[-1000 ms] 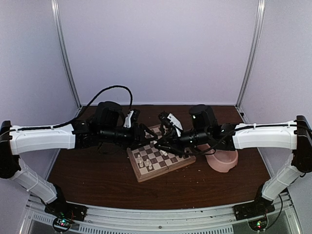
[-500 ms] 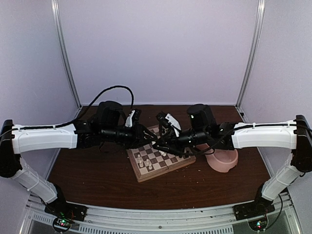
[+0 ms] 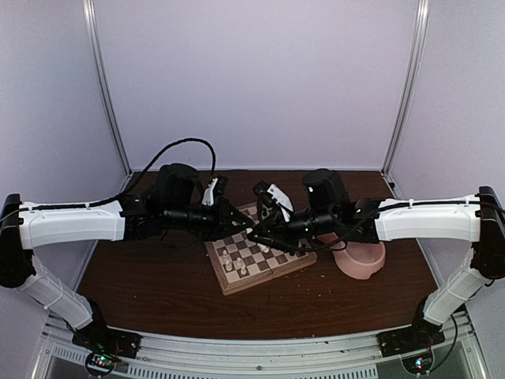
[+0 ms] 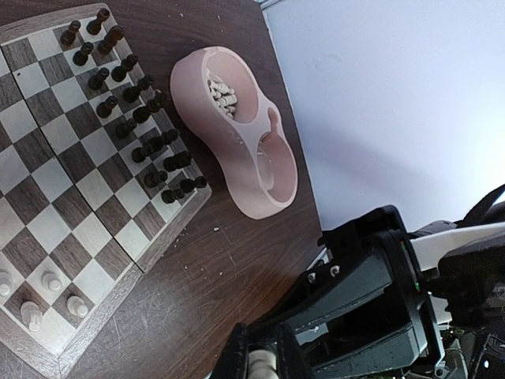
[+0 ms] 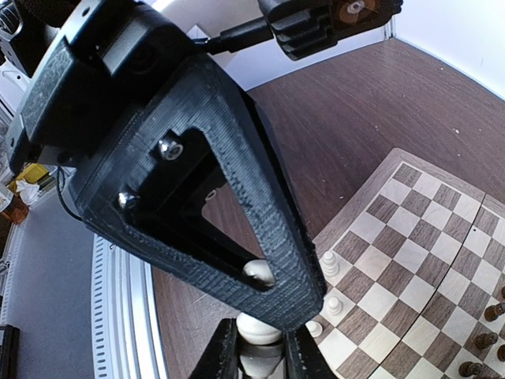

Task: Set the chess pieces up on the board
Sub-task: Pick up the chess pile at the center of the board, then place the pawn at f2.

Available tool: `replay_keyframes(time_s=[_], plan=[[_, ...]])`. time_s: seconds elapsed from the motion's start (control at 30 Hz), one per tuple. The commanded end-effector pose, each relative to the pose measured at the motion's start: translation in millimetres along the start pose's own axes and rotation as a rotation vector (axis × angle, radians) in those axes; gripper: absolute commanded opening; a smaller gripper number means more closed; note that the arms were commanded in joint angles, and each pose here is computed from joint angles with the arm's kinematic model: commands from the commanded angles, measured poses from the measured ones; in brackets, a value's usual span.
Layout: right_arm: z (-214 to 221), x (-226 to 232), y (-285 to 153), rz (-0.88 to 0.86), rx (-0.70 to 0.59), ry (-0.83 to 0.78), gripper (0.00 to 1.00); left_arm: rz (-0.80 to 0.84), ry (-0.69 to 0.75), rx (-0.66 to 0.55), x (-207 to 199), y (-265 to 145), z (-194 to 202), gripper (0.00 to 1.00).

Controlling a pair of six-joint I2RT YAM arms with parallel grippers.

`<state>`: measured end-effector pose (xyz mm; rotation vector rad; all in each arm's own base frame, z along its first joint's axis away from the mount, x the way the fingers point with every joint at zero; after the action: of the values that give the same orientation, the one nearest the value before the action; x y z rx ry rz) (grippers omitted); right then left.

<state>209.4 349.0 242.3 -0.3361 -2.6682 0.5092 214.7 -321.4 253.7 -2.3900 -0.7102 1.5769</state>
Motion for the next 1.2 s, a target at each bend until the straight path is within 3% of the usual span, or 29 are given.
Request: replay_keyframes(time_s=[0.0, 0.5, 0.8, 1.0, 1.17], plan=[[-7.4, 0.4, 0.1, 0.026, -0.022, -0.014, 0.18, 0.041, 0.032, -0.056, -8.7, -8.3, -8.9, 0.03], [7.9, -5.2, -0.5, 0.057, -0.002, 0.001, 0.19, -0.02, 0.08, -0.128, 4.6, -29.9, -26.8, 0.0], [21.0, -11.4, -13.1, 0.131, 0.008, 0.013, 0.18, -0.339, 0.423, -0.135, 36.9, -36.2, -32.0, 0.0], [24.6, -10.6, -26.1, 0.16, -0.002, 0.022, 0.18, -0.358, 0.612, -0.088, 51.2, -14.0, -32.1, 0.0], [21.4, -8.8, -37.5, 0.179, -0.031, 0.024, 0.18, -0.351, 0.688, -0.026, 59.8, 9.6, -33.3, 0.0]])
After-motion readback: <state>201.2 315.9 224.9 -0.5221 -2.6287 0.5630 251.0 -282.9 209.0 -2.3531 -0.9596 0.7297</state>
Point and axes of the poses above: each gripper's point midway between its finger pads, its own y axis out along the fingers, its own x axis along the line the jaws close on, z = x × y, the point moved 7 cm from there along -y, back along the fingers, and after that the axes turned 3 degrees about y, right-handed, at the moved point
